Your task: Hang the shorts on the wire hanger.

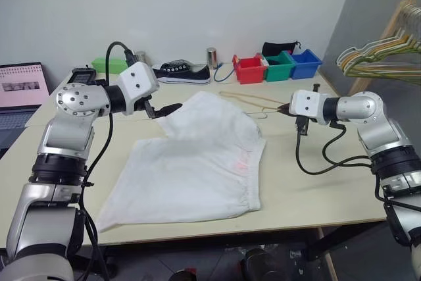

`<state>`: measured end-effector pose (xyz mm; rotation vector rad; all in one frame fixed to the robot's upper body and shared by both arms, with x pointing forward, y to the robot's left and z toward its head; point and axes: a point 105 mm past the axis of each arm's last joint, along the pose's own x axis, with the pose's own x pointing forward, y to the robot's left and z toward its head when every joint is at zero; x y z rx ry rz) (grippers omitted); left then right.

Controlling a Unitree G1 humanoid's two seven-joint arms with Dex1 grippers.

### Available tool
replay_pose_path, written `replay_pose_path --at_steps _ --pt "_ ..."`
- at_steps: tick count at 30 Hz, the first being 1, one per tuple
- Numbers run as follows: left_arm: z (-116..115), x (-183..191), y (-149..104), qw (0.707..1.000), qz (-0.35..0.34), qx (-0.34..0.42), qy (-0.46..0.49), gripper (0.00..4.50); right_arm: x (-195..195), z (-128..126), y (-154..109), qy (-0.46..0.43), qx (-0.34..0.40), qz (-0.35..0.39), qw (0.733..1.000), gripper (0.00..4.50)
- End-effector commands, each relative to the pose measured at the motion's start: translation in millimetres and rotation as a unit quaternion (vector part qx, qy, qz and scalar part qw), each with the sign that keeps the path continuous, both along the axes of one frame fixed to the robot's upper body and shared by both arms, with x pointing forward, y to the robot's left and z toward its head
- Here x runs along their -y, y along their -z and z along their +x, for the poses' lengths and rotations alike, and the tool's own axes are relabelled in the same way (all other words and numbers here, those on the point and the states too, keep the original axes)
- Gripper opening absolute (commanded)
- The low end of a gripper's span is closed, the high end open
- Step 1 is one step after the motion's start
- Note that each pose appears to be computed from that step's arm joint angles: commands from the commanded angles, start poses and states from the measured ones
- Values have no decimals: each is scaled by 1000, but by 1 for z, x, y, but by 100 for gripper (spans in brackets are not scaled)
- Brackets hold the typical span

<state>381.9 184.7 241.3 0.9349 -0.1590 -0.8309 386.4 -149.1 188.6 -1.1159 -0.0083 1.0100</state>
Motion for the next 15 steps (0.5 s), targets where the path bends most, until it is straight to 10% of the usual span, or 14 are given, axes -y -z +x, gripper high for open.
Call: replay_pose_path --at_steps 1,15 --pt "4 16 -7 996 50 61 32 450 -20 -7 -22 -32 33 4 999 6" --pt "27 37 22 988 115 98 15 450 -66 -36 -39 -56 33 41 997 6"
